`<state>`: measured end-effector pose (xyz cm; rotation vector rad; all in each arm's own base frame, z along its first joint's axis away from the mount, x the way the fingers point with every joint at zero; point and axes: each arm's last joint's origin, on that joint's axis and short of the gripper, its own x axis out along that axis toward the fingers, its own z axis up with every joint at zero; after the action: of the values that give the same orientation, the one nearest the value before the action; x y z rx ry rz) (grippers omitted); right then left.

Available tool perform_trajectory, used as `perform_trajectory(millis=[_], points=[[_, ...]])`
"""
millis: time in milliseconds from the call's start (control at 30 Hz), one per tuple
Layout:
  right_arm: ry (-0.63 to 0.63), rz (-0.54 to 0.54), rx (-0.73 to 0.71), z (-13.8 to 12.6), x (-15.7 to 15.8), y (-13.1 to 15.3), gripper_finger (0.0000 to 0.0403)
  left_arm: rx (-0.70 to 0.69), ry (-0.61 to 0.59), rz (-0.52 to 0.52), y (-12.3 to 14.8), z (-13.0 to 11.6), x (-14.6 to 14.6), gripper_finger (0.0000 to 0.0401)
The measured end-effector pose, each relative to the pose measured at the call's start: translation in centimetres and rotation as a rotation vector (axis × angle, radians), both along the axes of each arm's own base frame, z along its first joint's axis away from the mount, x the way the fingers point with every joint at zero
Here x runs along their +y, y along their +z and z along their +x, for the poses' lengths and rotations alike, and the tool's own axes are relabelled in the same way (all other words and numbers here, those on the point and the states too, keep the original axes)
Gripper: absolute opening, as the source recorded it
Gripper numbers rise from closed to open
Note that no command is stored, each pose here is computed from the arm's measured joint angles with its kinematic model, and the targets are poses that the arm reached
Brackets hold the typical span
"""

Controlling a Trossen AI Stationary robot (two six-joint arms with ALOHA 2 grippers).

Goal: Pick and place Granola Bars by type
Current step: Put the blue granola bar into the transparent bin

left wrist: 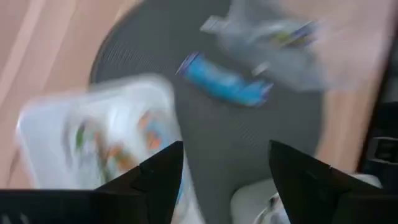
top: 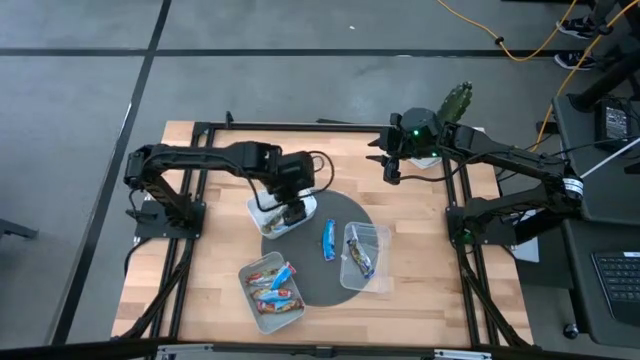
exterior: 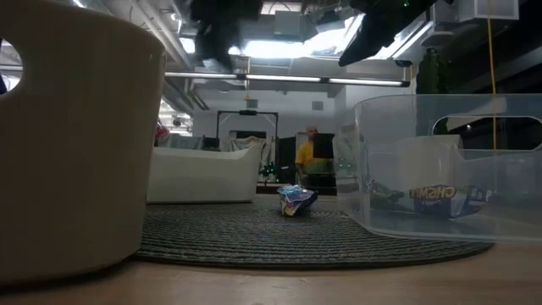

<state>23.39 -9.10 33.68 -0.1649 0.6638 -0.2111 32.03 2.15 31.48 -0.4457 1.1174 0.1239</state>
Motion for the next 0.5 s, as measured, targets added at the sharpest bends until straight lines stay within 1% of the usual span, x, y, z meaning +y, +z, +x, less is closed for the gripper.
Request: perform_trajectory(millis=[67, 133, 233, 333, 500], points=[[-0.004, 0.005, -0.002, 0.0, 0.0, 0.0, 0.0167, -0.093, -0.078, -0.005, 1.2, 0.6, -0.5, 0.0224], [-0.012, 0.016, -0.005, 0.0, 0.0, 0.0, 0.0167, -0.184, -0.184, 0.007, 1.8, 1.2, -1.0, 0.0222], [-0.012, 0.022, -0.001, 0.0, 0.1, 0.0, 0.0167, -0.267, -0.328, 0.080, 2.2, 1.6, -1.9, 0.0222], [0.024, 0.045, 0.006, 0.1, 0.4, -0.2, 0.0167, -0.266, -0.423, 0.193, 2.1, 1.6, -2.6, 0.0221], [0.109, 0.086, 0.011, 0.3, 1.5, -0.3, 0.0167, -0.185, -0.474, 0.412, 1.8, 1.2, -3.0, 0.0221]])
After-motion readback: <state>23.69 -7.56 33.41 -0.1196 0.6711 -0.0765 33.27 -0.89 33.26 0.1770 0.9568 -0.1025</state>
